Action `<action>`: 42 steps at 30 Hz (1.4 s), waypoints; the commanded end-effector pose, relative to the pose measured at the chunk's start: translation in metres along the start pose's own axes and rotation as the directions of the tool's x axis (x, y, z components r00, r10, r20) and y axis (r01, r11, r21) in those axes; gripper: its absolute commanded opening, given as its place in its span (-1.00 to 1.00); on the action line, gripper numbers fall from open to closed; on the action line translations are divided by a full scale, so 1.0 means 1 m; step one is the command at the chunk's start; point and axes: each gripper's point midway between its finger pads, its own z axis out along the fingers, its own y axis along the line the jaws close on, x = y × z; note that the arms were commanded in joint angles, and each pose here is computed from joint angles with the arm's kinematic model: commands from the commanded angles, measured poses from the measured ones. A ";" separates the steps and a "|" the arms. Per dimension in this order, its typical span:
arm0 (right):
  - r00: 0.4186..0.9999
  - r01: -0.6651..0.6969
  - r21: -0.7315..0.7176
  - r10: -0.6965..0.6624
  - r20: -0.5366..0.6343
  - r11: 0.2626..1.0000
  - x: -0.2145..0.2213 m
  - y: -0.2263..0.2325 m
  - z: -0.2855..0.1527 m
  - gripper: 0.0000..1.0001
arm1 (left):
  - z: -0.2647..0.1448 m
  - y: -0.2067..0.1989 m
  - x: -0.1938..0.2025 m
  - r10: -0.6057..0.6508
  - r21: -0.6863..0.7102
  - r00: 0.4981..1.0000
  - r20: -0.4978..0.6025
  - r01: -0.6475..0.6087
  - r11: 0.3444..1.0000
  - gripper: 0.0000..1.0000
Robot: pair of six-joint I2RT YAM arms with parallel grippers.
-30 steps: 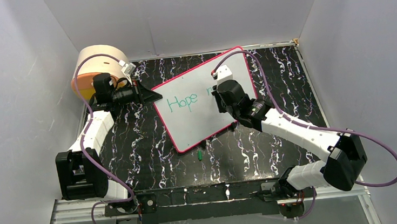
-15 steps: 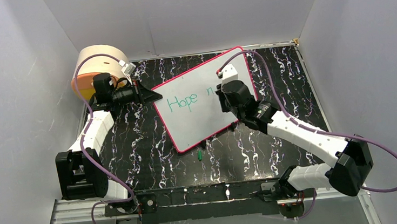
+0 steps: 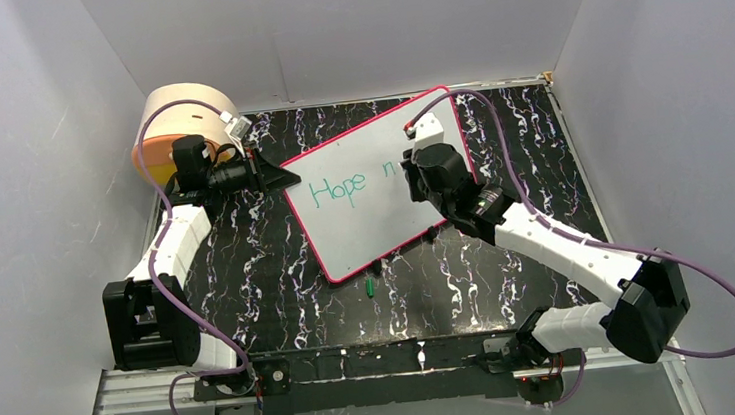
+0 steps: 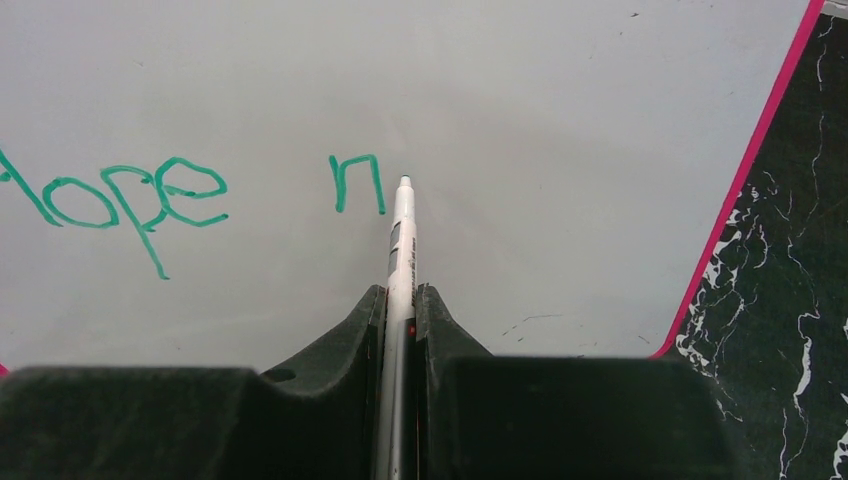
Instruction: Write a sentence on the whiteboard
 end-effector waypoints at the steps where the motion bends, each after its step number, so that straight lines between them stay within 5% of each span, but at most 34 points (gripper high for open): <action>1: 0.998 -0.020 -0.033 0.022 0.053 0.999 -0.017 0.007 0.003 -1.00 | 0.013 0.020 0.031 -0.008 -0.071 0.997 -0.073 0.003 0.997 -1.00; 19: 1.000 -0.010 0.014 0.010 0.002 1.000 0.000 -0.005 0.013 -1.00 | 0.014 0.019 0.032 -0.009 -0.068 0.997 -0.076 0.004 0.998 -1.00; 42: 0.995 -0.034 0.033 0.030 0.099 0.999 -0.025 -0.012 0.013 -1.00 | 0.014 0.020 0.033 -0.013 -0.070 0.997 -0.082 0.007 0.998 -1.00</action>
